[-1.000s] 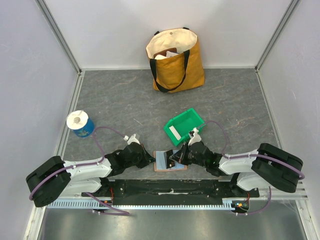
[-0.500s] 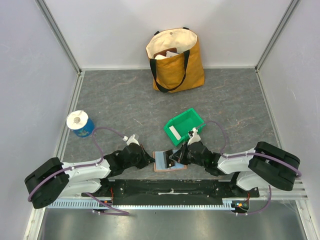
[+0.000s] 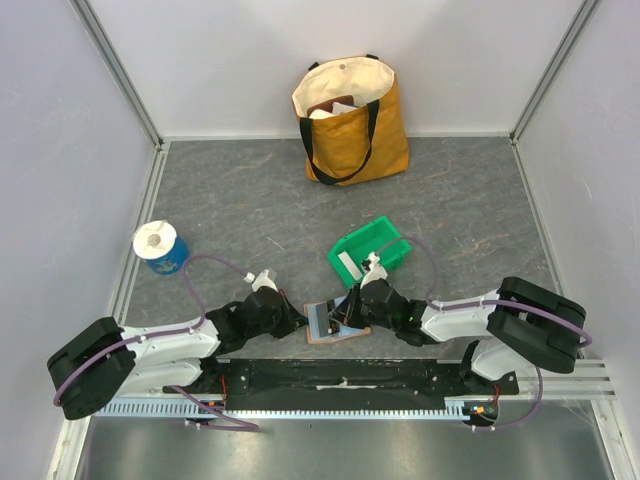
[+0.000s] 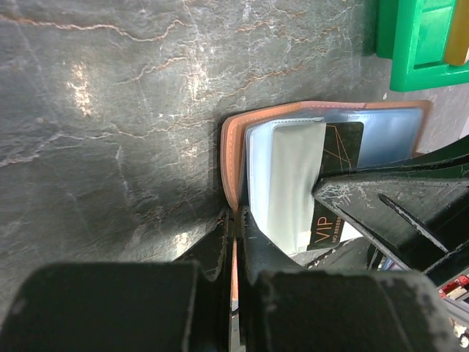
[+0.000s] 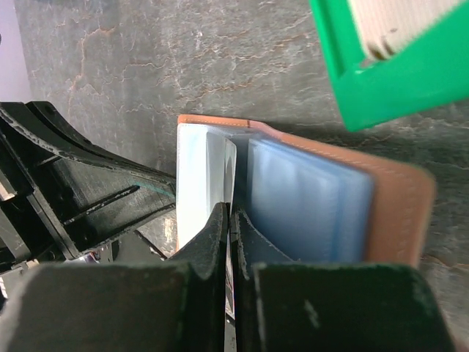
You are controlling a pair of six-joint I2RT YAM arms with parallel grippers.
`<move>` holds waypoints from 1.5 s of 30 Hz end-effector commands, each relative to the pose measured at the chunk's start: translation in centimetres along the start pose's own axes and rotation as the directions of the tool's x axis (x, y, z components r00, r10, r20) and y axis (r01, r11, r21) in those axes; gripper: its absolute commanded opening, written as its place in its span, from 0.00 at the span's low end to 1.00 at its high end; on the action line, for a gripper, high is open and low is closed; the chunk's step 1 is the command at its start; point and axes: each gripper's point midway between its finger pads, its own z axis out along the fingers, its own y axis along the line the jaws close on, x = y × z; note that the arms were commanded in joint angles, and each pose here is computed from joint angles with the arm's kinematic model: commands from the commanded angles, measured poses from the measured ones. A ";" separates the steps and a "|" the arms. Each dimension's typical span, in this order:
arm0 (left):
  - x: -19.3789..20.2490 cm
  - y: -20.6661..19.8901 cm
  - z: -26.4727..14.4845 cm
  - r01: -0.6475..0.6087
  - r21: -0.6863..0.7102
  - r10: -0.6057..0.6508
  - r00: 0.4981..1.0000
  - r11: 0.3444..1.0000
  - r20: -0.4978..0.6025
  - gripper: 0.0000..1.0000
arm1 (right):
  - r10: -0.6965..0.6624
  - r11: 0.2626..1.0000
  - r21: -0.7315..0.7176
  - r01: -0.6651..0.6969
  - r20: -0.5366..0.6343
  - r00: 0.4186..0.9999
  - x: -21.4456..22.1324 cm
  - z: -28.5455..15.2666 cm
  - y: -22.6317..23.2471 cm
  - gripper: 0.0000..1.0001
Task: Put the credit cards into the card holder
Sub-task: Insert the credit card into the card holder.
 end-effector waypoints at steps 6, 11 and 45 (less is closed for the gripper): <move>1.5 6.1 -0.6 -0.016 -0.202 0.008 0.999 0.979 -0.042 0.02 | -0.115 0.969 0.211 0.125 -0.058 0.992 1.2 -0.7 -2.8 0.26; 1.5 6.3 -0.6 -0.021 -0.204 0.012 0.999 0.979 -0.043 0.02 | -0.147 0.962 0.232 0.147 -0.018 0.989 -0.2 -1.8 -2.5 0.50; 1.3 5.5 -0.4 -0.031 -0.171 0.024 0.999 0.985 -0.041 0.02 | -0.333 0.930 0.151 0.336 -0.045 0.942 -1.5 -1.0 3.4 0.52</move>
